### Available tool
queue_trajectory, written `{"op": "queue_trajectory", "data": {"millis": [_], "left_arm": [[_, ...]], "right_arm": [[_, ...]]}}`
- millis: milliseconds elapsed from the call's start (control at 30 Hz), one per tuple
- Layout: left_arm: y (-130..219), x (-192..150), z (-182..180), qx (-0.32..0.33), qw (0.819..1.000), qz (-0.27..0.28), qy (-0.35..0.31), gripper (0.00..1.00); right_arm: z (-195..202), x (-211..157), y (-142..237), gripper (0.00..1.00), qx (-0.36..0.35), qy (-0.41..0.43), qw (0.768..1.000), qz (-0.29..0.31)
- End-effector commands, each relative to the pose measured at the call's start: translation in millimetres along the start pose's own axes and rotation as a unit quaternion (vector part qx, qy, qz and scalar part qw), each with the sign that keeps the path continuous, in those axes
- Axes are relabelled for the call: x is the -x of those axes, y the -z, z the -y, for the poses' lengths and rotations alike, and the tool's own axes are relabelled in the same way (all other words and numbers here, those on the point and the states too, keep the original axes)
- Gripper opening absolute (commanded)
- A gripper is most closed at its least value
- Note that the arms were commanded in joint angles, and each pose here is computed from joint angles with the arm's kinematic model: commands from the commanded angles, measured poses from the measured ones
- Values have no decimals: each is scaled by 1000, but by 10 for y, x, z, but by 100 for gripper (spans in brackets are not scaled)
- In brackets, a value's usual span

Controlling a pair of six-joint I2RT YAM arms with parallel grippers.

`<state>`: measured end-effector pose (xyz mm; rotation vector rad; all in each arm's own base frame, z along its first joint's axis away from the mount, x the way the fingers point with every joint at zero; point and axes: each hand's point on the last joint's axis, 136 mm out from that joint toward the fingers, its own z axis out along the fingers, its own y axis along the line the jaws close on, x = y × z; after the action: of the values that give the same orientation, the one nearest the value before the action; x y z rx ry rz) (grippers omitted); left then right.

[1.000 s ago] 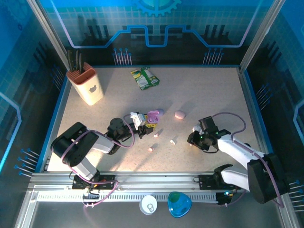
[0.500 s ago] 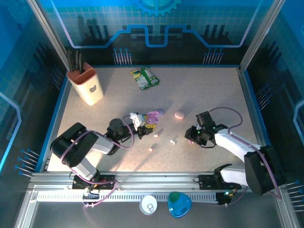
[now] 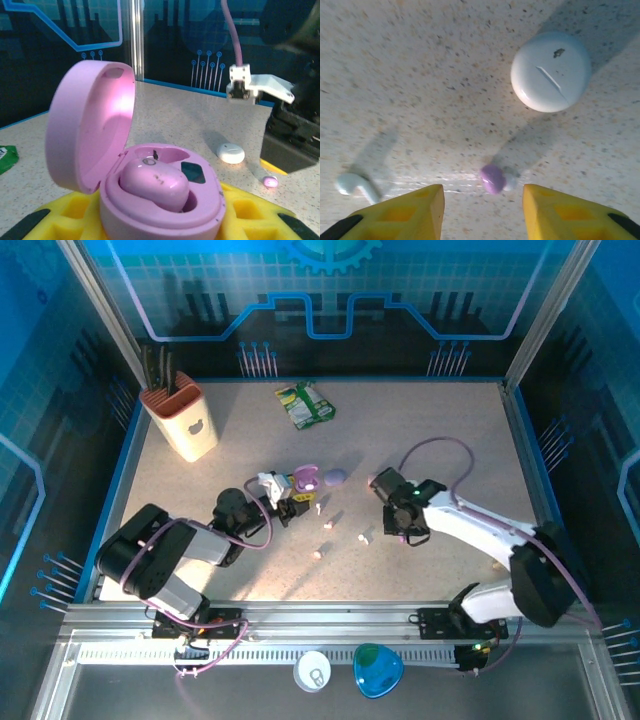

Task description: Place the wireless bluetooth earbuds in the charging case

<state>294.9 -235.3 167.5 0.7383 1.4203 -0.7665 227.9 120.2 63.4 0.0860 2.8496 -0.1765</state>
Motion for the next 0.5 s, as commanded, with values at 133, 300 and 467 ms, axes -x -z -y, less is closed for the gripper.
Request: {"op": "queue_trajectory", "data": {"millis": [133, 300, 467], "left_arm": [[68, 105, -26, 4, 1000, 18, 2, 36], [75, 98, -32, 6, 1000, 17, 1, 36], [78, 93, -29, 6, 1000, 16, 0, 36]], "right_arm": [[248, -73, -3, 41, -195, 102, 975, -37], [93, -110, -152, 38, -209, 138, 966, -63], [38, -158, -258, 35, -215, 151, 961, -82]]}}
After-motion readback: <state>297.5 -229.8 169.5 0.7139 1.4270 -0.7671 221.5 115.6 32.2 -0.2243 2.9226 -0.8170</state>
